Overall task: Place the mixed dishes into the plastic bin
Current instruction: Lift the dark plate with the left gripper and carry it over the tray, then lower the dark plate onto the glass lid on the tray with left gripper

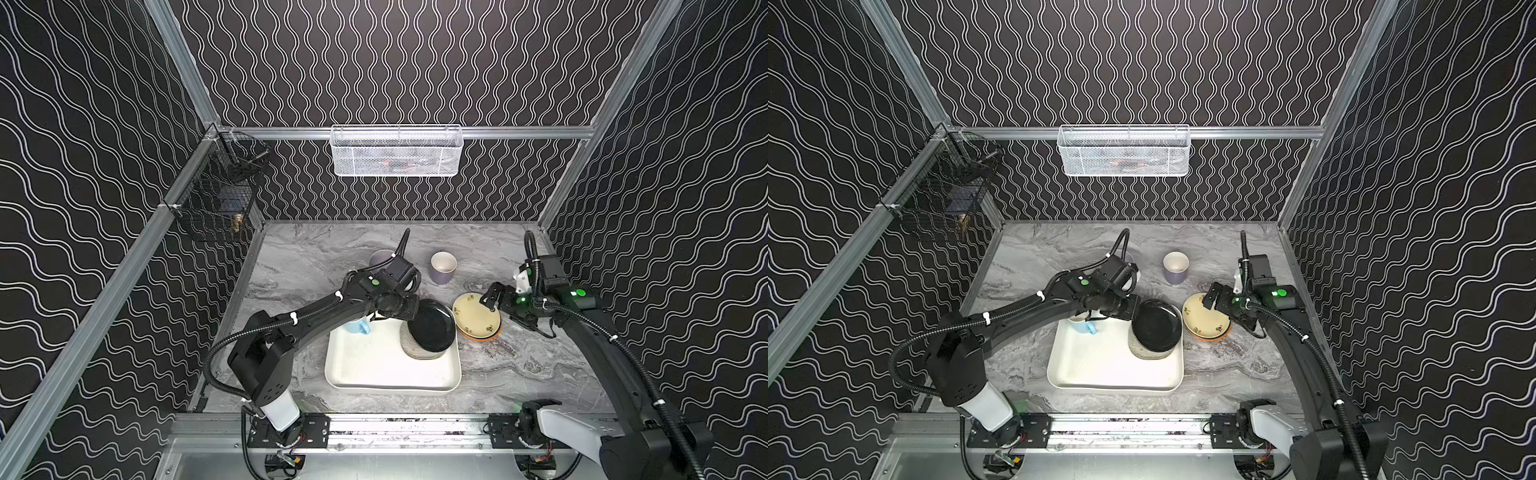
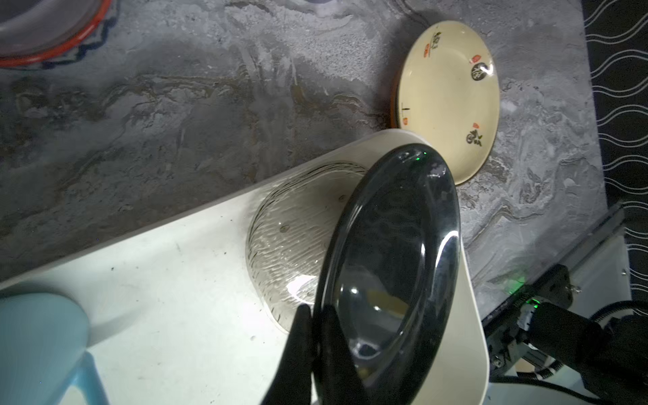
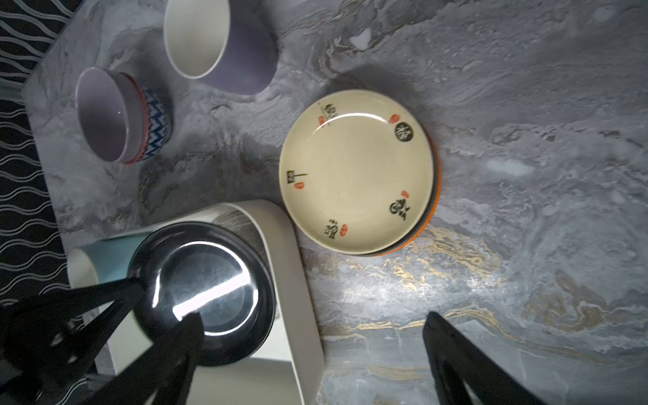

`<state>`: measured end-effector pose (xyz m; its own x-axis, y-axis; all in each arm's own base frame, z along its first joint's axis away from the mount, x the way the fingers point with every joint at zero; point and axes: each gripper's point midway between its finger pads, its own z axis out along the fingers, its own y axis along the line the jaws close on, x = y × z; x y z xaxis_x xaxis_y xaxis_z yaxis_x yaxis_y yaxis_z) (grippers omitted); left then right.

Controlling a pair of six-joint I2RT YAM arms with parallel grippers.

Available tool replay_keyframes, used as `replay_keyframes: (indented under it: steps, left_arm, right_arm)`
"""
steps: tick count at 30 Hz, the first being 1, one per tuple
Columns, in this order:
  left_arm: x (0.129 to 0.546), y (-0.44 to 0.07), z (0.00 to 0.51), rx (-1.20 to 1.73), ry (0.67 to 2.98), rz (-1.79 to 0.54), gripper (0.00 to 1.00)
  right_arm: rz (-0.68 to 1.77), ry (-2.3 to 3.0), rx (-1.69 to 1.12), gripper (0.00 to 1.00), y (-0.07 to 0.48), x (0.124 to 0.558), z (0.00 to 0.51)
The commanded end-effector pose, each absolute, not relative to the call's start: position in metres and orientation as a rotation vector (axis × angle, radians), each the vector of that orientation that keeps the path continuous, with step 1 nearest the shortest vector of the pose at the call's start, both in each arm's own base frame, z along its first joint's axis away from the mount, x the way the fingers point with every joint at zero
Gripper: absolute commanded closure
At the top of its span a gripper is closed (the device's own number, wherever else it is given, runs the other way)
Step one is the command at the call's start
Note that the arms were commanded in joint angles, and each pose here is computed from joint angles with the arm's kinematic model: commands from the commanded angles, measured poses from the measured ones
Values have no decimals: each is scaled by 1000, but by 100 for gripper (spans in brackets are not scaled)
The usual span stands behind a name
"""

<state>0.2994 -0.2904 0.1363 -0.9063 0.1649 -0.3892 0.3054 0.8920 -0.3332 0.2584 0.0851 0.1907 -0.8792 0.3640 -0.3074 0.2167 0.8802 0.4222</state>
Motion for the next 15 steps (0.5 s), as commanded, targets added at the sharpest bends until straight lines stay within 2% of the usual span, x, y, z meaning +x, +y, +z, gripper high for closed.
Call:
replay_keyframes:
  steps: [1,15]
  left_arm:
    - [303,-286,135,298,2676,-552,100]
    - [299,-279,112,273,2679,-534,100]
  right_arm:
    - [561,2709,411,1,98,243,196]
    - [608,2721,356,1,114,235,200]
